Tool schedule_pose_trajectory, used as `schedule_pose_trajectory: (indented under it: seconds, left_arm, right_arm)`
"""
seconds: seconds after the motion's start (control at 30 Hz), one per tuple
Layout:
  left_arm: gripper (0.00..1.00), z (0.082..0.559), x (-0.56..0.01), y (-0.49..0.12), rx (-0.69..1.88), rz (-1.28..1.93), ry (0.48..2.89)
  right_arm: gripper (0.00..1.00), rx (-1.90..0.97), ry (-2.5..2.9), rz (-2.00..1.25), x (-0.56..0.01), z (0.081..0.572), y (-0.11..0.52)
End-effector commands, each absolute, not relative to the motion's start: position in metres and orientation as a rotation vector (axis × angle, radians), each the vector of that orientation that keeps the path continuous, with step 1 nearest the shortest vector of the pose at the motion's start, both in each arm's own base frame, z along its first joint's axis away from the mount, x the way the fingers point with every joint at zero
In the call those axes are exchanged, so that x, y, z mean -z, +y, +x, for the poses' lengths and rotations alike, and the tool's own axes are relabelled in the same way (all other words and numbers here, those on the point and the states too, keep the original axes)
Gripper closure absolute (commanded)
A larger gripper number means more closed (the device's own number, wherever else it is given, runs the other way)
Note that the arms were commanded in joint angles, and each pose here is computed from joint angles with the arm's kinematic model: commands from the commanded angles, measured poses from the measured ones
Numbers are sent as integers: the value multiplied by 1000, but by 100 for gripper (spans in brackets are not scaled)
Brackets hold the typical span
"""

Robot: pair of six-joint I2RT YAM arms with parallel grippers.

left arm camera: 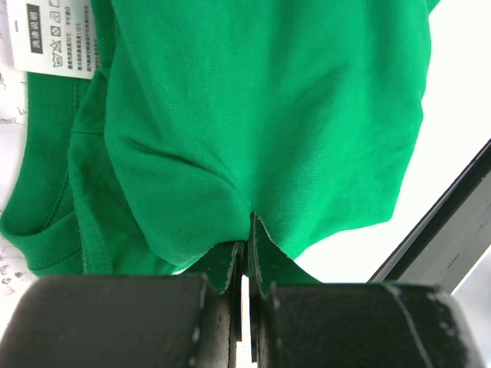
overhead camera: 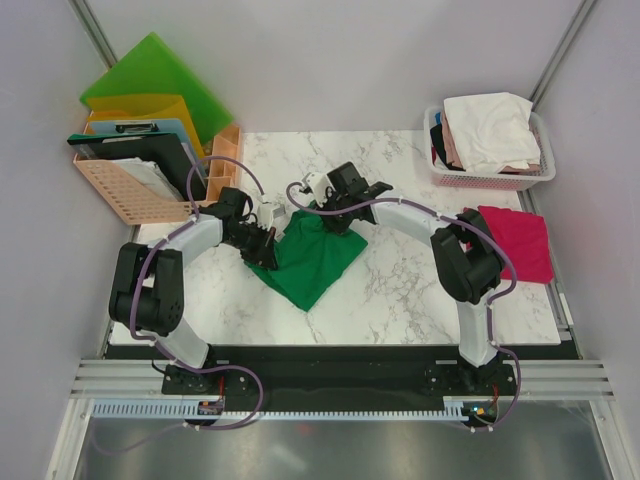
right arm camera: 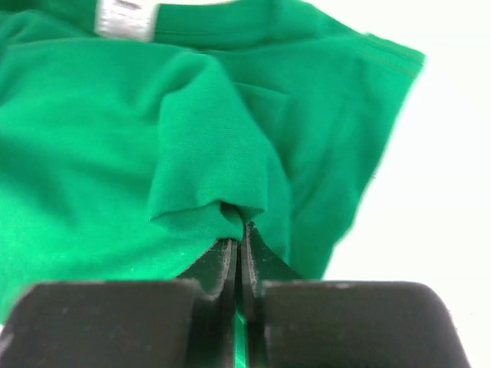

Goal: Fold and stack the t-shirts
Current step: Smooth out wrinkles on the folded tshirt

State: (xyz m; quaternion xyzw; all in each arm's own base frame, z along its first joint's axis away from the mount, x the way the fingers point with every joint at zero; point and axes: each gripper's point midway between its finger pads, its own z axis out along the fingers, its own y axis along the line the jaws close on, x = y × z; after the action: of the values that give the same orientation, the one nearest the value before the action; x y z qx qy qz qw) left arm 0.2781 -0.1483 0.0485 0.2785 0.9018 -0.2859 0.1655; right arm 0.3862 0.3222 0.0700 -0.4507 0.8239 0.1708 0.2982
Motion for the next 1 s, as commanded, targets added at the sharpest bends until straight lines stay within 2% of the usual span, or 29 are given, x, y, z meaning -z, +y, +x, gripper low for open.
schedule_pose_trajectory:
  seconds: [0.0,0.1,0.2,0.4,0.5,0.6,0.77,0.93,0.97]
  left_arm:
    - [98,281,-61,-148,798,835,2513]
    - [98,281,-64,-148,793,838,2505]
    - [98,282,-65,-148,795,836,2505]
    - [98,280,-64,-148,804,837,2509]
    - [98,280,-63,-149,807,835,2513]
    - [98,280,-61,-148,808,836,2520]
    - [98,280,-60,-149,818,836,2523]
    - [98,280,-59,-150,825,838,2523]
    - [98,282,-59,-150,824,840,2520]
  right_arm:
    - [84,-303,2138,-1053,-92,430,313]
    - [38,-213,2143,-969,-95,445,302]
    - [25,-124,2113,-910,-99,455,292]
    - [24,71,2106,-823,-101,474,268]
    - [24,75,2102,-808,-104,476,268]
    - [25,-34,2088,-823,-116,468,280]
    - [29,-430,2012,-917,-156,426,324]
    - [30,-664,1977,-976,-185,400,349]
    - [30,-703,2045,-994,-172,392,350]
